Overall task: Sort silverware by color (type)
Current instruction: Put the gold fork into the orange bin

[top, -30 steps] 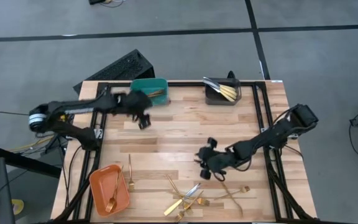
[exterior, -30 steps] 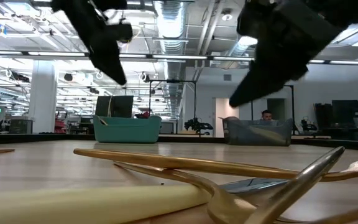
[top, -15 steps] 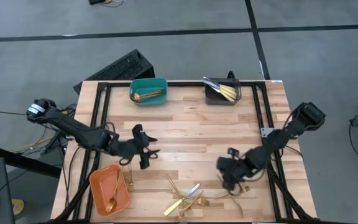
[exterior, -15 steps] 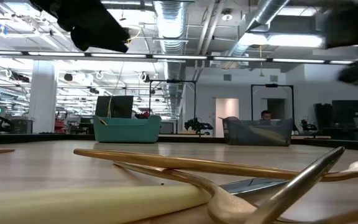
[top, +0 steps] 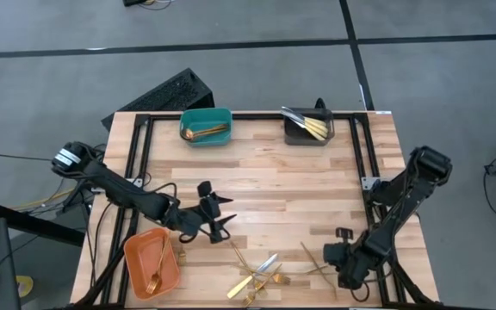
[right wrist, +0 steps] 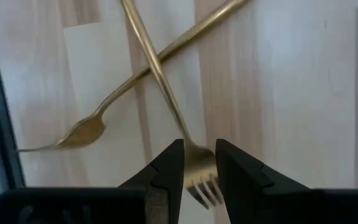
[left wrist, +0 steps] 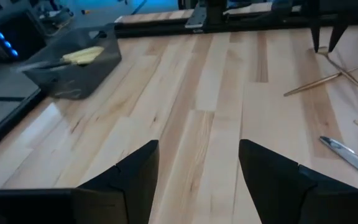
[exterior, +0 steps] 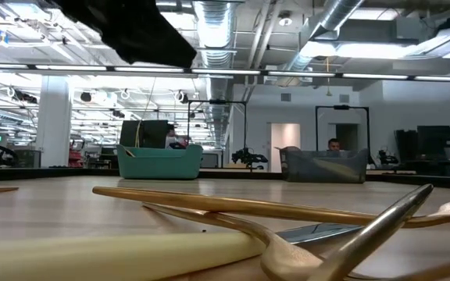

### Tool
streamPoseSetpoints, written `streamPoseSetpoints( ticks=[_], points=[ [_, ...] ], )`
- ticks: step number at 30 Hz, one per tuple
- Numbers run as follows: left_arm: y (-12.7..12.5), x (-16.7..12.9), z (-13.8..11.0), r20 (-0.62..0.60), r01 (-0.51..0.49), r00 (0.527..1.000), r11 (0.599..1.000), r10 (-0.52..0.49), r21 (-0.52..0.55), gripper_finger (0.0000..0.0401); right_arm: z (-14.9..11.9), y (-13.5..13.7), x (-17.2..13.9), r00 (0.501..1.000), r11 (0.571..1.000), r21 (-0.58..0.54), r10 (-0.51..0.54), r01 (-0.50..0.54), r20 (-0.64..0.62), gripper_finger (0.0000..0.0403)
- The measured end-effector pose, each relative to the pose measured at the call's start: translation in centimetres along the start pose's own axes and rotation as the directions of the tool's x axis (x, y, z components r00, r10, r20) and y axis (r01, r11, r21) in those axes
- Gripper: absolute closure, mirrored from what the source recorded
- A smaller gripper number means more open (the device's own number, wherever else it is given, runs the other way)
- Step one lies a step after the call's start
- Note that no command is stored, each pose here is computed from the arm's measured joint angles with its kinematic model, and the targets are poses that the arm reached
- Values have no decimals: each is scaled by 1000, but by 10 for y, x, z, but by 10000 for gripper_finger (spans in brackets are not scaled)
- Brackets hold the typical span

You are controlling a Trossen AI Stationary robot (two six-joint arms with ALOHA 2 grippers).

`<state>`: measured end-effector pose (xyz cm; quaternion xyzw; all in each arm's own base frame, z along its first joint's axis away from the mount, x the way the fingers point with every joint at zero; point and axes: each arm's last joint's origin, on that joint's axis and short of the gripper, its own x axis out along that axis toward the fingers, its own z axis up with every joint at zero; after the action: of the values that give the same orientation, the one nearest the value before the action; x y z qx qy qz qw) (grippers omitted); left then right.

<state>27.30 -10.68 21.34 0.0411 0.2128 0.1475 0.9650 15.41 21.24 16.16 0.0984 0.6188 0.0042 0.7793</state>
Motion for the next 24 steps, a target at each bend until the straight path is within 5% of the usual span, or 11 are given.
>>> streamPoseSetpoints(
  ticks=[11, 17, 21, 24],
  points=[
    [0, -1, 6, 15, -13, 1000, 1000, 13, -2, 191, 3, 6, 26, 1000, 995, -95, -20, 19, -10, 285],
    [2, 0, 7, 23, -29, 999, 999, 30, -35, 191, 9, -6, 26, 987, 984, -81, -153, 157, 55, 333],
    [7, 4, 8, 22, -48, 998, 995, 50, -86, 191, 18, -22, 21, 932, 947, -44, -305, 319, 197, 376],
    [12, 8, 7, 31, -64, 997, 992, 68, -106, 191, 30, -26, 10, 824, 914, 57, -388, 402, 412, 376]
  ],
)
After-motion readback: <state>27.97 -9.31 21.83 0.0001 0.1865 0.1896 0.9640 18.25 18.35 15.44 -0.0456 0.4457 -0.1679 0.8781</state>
